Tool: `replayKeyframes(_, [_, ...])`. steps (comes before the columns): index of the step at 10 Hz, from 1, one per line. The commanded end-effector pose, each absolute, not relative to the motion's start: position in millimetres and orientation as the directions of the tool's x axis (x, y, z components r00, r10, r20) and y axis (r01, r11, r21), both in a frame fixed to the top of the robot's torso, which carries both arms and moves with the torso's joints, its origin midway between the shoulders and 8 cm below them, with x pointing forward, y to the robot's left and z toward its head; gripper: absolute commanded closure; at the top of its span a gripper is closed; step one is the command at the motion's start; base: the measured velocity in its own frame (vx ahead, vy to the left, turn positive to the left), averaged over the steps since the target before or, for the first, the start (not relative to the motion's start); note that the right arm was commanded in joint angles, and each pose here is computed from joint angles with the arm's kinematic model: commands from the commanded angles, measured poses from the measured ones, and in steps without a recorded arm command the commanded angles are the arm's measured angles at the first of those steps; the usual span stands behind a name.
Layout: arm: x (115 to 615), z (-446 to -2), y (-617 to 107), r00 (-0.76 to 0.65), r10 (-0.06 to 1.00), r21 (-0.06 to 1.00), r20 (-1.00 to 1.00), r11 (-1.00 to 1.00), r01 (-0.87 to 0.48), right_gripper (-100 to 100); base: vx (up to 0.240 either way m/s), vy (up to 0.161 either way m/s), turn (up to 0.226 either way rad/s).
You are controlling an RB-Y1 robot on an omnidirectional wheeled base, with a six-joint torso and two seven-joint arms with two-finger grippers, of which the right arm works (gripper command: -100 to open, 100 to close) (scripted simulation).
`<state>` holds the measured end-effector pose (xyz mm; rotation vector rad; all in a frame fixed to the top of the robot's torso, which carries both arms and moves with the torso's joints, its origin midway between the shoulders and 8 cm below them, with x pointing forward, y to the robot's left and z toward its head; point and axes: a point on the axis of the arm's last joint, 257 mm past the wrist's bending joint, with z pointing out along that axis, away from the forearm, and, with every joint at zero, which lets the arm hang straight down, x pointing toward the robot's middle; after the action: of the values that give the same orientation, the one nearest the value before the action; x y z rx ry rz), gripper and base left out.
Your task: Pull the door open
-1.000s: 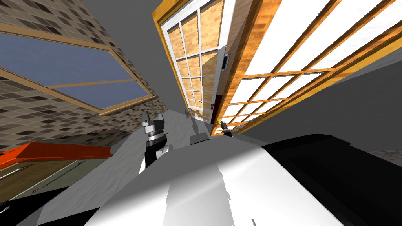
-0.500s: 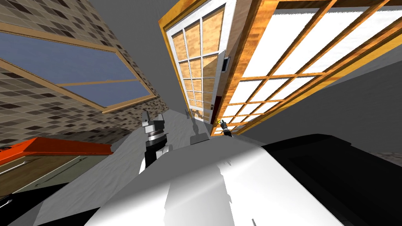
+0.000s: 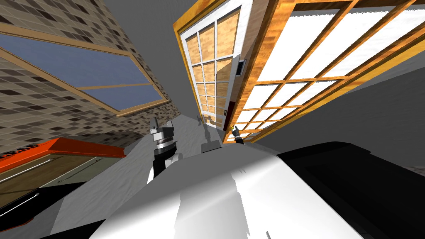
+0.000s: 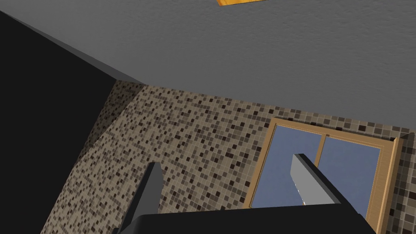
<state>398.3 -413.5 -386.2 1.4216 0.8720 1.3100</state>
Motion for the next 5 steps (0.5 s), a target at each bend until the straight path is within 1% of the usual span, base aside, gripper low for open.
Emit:
replayKeyframes(1, [399.6, -386.8, -411.7, 0.16, 0.934, 0.946, 0.32, -0.304, -0.115, -100, -0.051, -0.001, 0.03])
replayKeyframes(3, [401.7, -386.8, -409.0, 0.163, 0.896, 0.909, 0.413, -0.394, -0.138, -100, -0.071, -0.008, 0.064])
replayKeyframes(5, [402.8, -386.9, -407.5, 0.161, 0.865, 0.877, 0.476, -0.455, -0.153, -100, -0.052, -0.01, 0.032])
